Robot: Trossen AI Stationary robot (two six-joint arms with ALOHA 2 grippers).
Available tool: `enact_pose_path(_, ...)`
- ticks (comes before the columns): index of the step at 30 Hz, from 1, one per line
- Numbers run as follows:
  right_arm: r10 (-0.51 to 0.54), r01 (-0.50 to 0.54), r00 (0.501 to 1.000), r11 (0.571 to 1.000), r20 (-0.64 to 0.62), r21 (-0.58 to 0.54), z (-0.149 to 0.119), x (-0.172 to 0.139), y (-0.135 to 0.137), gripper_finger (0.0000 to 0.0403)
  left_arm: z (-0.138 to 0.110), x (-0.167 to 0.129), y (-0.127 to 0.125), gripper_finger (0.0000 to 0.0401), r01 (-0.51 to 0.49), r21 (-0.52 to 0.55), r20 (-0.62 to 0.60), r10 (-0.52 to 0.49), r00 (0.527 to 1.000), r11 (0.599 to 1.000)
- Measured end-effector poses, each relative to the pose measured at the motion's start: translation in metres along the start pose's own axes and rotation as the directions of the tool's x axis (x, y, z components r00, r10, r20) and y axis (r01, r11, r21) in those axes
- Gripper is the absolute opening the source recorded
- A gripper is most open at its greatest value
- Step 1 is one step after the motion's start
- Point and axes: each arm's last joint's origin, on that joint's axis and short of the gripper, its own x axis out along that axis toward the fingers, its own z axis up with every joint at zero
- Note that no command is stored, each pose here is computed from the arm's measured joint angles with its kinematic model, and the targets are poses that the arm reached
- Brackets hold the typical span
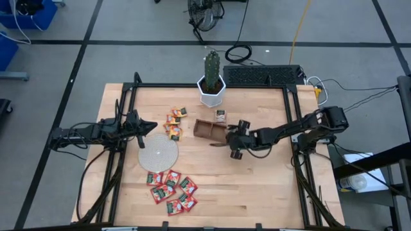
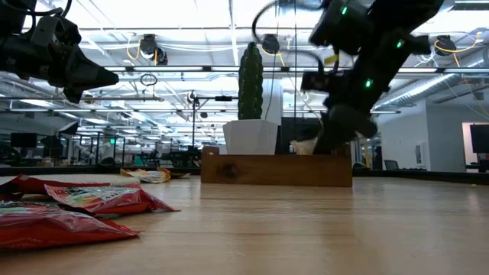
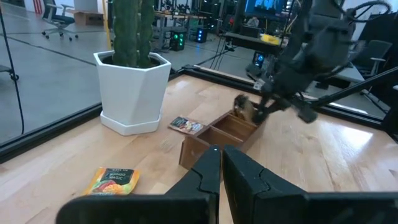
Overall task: Pick & Place Tea
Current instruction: Put the brown tea bag into the right section of the wooden organizer
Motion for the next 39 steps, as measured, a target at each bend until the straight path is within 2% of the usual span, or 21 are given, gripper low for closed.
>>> enact_pose_path(3,0.023,-0.025,0.993,1.000,0.113,0.014,0.011,-0.013,0.002,0.0000,0.000,0.000,0.000,0.0021,0.000,0.000,0.001,0.000,1.000,1.000)
enact_pose_path(8,0.019,-0.017,0.978,1.000,0.207,-0.011,0.020,-0.032,-0.005,0.0000,0.000,0.000,0.000,0.0021,0.000,0.000,0.001,0.000,1.000,1.000)
enact_pose_path(12,-0.073,0.073,0.967,0.997,0.245,0.009,0.028,-0.034,-0.030,0.0000,0.000,0.000,0.000,0.0021,0.000,0.000,0.001,0.000,1.000,1.000)
enact_pose_path(13,-0.066,0.065,0.966,0.998,0.251,0.013,0.031,-0.031,-0.039,0.0000,0.000,0.000,0.000,0.0021,0.000,0.000,0.001,0.000,1.000,1.000)
enact_pose_path(17,0.051,-0.061,0.984,0.997,0.169,0.053,0.050,-0.025,-0.092,0.0000,0.000,0.000,0.000,0.0021,0.000,0.000,0.001,0.000,1.000,1.000)
enact_pose_path(21,0.017,-0.017,1.000,0.997,-0.002,0.074,0.064,-0.023,-0.140,0.0000,0.000,0.000,0.000,0.0021,0.000,0.000,0.001,0.000,1.000,1.000)
enact_pose_path(25,0.046,-0.043,0.995,0.999,-0.092,0.030,0.064,-0.006,-0.160,0.0005,0.000,0.000,0.000,0.0021,0.000,0.000,0.001,0.000,1.000,1.000)
enact_pose_path(29,0.145,-0.141,0.979,0.989,-0.141,0.035,0.054,0.023,-0.167,0.0045,0.000,0.000,0.000,0.0021,0.000,0.000,0.001,0.000,1.000,1.000)
enact_pose_path(34,0.241,-0.242,0.966,0.970,-0.091,0.006,0.053,0.056,-0.168,0.0119,0.000,0.000,0.000,0.0021,0.000,0.000,0.001,0.000,1.000,1.000)
enact_pose_path(39,0.280,-0.285,0.946,0.959,-0.166,-0.005,0.058,0.084,-0.162,0.0202,0.000,0.000,0.000,0.0021,0.000,0.000,0.001,0.000,1.000,1.000)
